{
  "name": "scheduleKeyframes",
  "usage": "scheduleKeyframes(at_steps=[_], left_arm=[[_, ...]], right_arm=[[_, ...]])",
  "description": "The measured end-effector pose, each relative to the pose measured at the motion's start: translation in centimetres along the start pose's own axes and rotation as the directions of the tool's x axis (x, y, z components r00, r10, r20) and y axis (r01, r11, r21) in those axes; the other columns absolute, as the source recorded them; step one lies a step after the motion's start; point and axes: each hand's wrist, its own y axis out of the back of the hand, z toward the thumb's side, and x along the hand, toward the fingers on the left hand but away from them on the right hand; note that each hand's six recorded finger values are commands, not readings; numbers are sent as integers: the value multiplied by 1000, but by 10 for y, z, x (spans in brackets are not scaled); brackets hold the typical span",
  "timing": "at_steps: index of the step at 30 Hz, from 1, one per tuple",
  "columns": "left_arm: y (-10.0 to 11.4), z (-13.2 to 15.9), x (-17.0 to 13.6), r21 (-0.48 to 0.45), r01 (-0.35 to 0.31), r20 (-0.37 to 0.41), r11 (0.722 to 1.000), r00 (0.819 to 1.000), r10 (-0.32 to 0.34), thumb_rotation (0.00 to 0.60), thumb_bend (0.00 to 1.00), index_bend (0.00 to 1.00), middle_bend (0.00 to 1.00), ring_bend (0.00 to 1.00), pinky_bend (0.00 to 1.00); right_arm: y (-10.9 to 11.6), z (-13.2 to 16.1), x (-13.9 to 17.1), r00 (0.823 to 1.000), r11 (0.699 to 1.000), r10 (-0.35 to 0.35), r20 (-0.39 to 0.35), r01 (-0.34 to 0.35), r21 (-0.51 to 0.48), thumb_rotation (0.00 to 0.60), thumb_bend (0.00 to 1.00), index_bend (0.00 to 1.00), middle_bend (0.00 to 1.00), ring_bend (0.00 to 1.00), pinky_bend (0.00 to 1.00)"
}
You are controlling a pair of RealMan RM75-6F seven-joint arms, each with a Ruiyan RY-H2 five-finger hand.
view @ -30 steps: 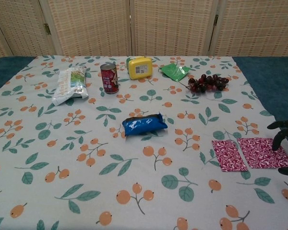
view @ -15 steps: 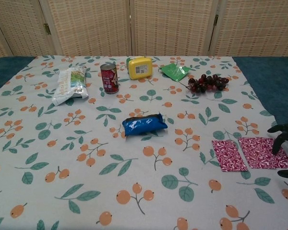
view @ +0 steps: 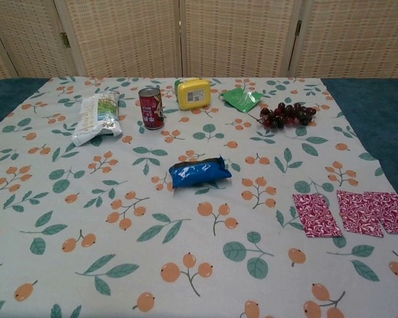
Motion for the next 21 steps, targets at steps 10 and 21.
scheduleKeyframes(at_steps=[10, 21], left_arm=[[2, 1, -1, 2, -4, 2, 1000, 1000, 4, 600, 218, 197, 39, 82, 0], [1, -1, -1, 3, -4, -6, 1000, 1000, 4, 600, 218, 197, 39, 82, 0]], right_arm=[[1, 15, -13, 999, 1000, -5, -38, 5, -14, 254, 189, 340, 117, 0, 0], [-3, 33, -30, 997, 1000, 10, -72, -11, -11, 254, 188, 340, 117, 0, 0]])
